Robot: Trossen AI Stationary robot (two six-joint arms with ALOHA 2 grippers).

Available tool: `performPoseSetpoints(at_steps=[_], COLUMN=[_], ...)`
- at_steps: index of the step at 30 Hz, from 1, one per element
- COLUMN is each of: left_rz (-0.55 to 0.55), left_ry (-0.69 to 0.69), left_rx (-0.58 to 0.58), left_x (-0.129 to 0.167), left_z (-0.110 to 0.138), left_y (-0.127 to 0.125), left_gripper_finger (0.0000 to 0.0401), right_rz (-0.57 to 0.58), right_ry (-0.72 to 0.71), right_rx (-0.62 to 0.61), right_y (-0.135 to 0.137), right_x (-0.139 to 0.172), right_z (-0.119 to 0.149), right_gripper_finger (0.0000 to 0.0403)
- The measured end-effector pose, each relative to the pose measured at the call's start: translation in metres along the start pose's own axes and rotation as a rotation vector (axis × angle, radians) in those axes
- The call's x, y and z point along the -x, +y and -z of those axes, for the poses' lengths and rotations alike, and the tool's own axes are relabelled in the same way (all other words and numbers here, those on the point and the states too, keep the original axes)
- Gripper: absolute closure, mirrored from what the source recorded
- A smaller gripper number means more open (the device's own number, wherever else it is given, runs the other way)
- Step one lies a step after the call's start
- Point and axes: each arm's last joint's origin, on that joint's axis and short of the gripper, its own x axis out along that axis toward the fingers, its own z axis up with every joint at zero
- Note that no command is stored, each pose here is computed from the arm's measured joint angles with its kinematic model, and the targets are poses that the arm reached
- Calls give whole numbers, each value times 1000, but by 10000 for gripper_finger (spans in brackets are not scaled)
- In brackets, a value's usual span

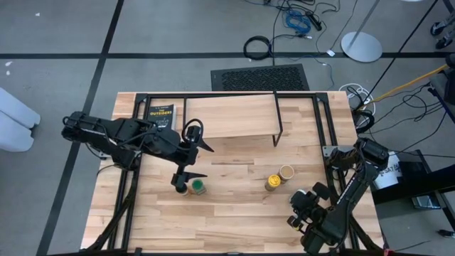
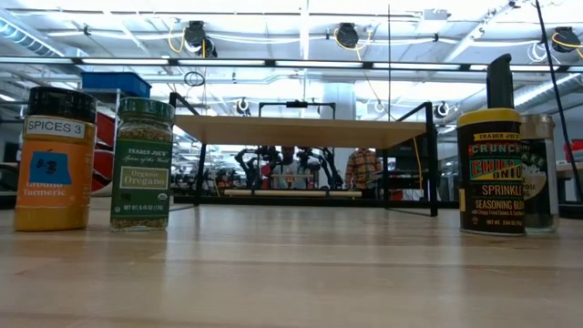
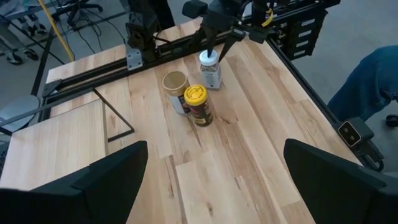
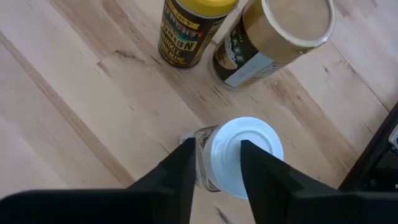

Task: Shelf spices
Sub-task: Adjust the white seasoning bottle

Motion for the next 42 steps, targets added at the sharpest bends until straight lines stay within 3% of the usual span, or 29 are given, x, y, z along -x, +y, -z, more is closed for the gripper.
performPoseSetpoints(at_steps=[6,13,16,20,36,42], left_rz=[3,7,10,16,31,35], left_ry=[19,24,23,28,57,71], left_rx=[-2,-4,-6,-7,-23,-24], left_x=[0,0,0,0,1,1], left_z=[2,2,2,3,5,6], left_y=[0,-1,-2,-3,-6,-7], left_gripper_finger=[15,15,15,15,15,15], right_rz=[-14,-59,-89,-130,-118,-101], right_ry=[-1,-10,-15,6,194,201], right_rx=[36,156,249,272,322,333], right_y=[1,-16,-23,-29,-26,-26], right_x=[6,27,33,34,-7,-14], right_z=[-4,-17,-21,-25,-34,-35], right_gripper_finger=[270,149,121,117,119,119])
